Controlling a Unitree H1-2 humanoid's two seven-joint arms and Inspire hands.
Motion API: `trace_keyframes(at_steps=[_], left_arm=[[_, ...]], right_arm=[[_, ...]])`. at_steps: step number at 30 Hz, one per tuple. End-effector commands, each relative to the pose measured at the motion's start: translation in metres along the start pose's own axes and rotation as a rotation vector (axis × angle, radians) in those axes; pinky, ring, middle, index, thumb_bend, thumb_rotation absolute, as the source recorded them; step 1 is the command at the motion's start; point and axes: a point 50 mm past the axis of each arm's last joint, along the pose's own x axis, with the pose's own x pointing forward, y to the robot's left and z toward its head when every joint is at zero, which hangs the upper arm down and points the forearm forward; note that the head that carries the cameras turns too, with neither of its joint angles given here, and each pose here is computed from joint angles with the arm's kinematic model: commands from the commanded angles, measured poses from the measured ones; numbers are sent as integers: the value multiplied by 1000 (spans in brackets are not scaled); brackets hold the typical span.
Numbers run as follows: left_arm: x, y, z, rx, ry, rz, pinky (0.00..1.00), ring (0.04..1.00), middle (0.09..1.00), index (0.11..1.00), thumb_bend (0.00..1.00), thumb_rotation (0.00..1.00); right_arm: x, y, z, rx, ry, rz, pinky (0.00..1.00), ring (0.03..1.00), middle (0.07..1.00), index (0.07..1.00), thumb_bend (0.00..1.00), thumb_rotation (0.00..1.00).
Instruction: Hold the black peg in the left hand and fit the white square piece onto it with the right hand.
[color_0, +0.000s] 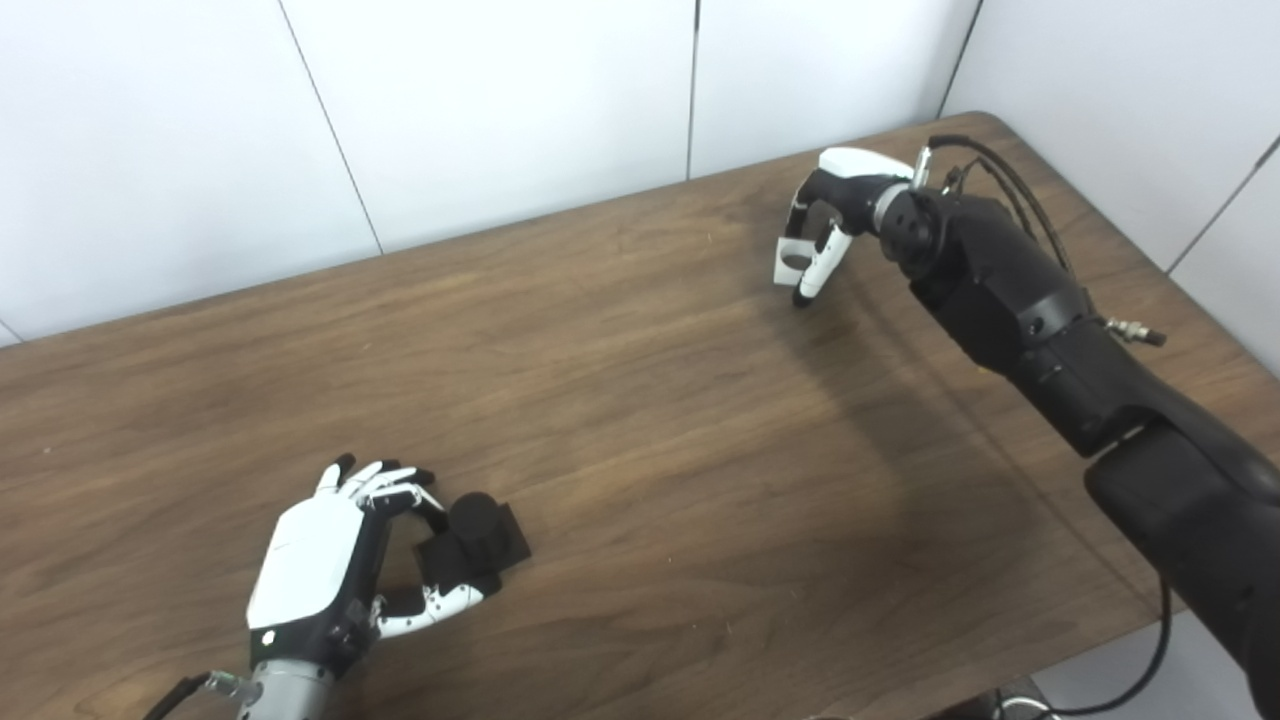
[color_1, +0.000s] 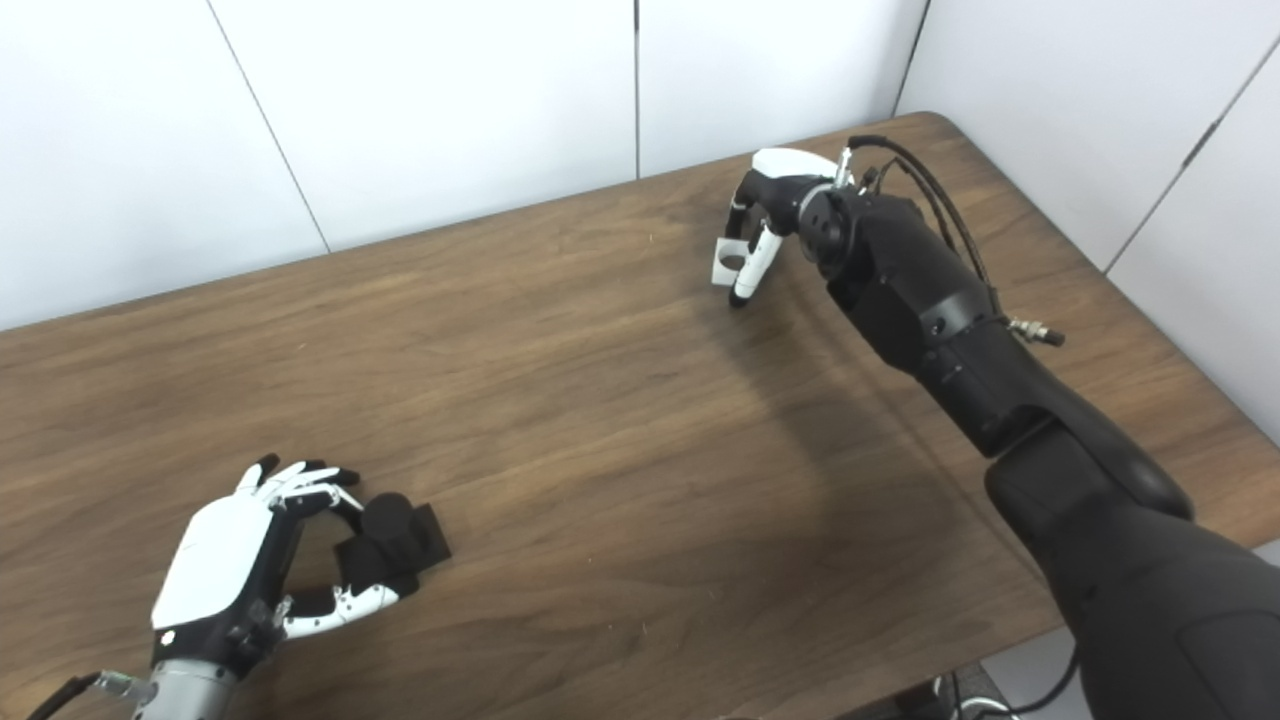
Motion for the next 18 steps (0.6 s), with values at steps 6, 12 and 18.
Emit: trace_keyframes(at_steps=[6,12,18], left_arm=[[-6,-3,-1,19,15,-34,1000,883,773,486,521,50],[-6,-3,0,16,17,-37,1000,886,772,486,521,50],[-6,-6,1,21,13,-39,1000,887,772,486,521,51]], right_arm=[[-6,-28,0,-33,-3,-104,948,921,839,484,524,130],[-8,-26,0,-62,-24,-101,964,945,855,484,523,128],[-14,-25,2,-99,-100,-109,966,952,837,484,524,129]])
